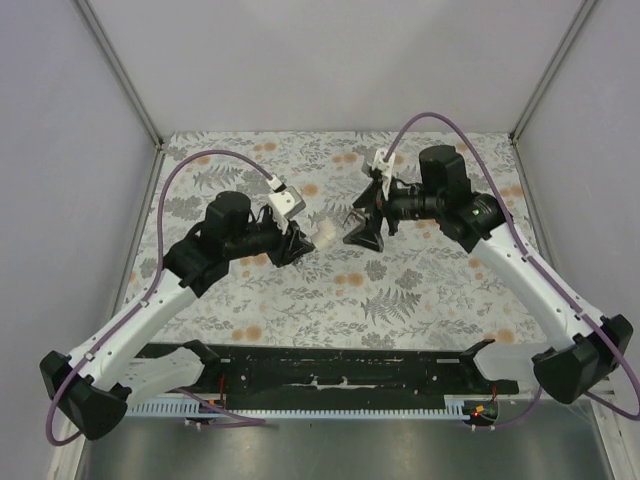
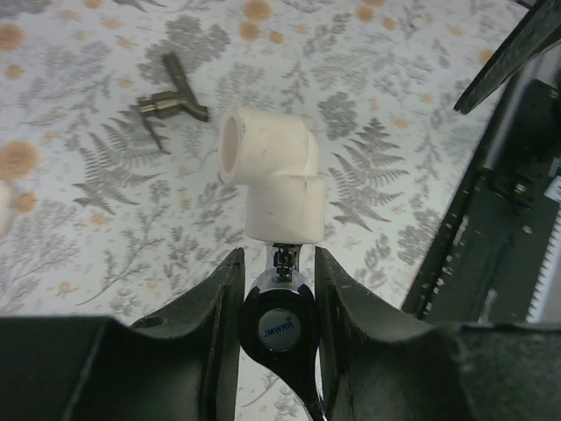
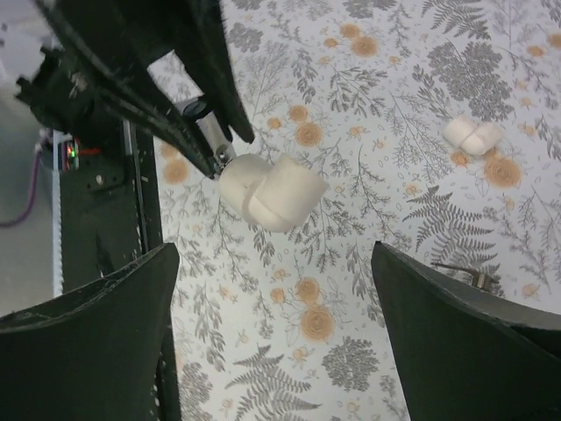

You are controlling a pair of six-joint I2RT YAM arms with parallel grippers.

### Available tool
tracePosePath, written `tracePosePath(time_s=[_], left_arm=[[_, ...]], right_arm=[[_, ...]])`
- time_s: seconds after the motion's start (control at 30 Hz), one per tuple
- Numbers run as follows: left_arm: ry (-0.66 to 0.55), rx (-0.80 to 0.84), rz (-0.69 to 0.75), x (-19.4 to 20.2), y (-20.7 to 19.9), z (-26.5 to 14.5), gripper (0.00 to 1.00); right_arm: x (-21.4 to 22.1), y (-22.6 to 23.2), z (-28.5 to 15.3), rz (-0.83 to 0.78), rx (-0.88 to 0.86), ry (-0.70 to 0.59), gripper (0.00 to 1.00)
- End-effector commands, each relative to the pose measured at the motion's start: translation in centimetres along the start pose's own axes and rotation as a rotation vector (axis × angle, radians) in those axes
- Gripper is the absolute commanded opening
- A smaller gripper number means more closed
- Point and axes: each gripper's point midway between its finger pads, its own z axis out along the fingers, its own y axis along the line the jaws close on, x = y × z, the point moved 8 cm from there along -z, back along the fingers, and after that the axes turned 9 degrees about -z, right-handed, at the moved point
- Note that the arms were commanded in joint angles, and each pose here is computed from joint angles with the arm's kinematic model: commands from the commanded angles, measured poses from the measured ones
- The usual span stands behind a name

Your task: Install the water faucets

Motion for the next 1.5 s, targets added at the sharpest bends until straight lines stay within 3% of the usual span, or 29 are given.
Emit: tracePosePath(time_s=[0.0,0.1,0.37,0.93,1.13,1.3,1.4,1.47], left_arm=[[0.030,0.303,-0.030,-2.5,-2.9,-0.9,0.02],[0.043,0.350,-0.044,-3.2,-3.1,-0.7,0.02],[0.103,0.455,-0.078,-4.5,-3.5,0.0,0.02],[0.113,0.541,-0.111,-6.2,-4.5,-0.6,0.02],[0.112,0.538,-0.113,-6.3,-4.5,-0.6,0.02],[0.085,0.490,-0.075,-6.5,-4.2,-0.8,0.02],[0.002,0.400,-0.005,-6.7,-3.8,-1.4,0.02],[-0.077,0.347,0.051,-6.9,-3.4,-1.8,0.02]], right_arm=[[0.5,1.7,-0.9,-0.433,-0.109,-0.096,0.98],[0.7,2.3,-1.4,-0.594,-0.097,-0.144,0.98],[-0.1,3.4,-1.1,-0.782,-0.097,-0.175,0.98],[2.1,5.3,0.3,-0.849,-0.170,-0.016,0.89],[1.7,5.6,0.6,-0.785,-0.186,-0.039,0.67],[1.3,5.9,1.1,-0.638,-0.173,-0.078,0.30],[1.3,6.0,1.8,-0.479,-0.167,-0.081,0.00],[1.2,5.8,2.3,-0.329,-0.120,-0.087,0.00]])
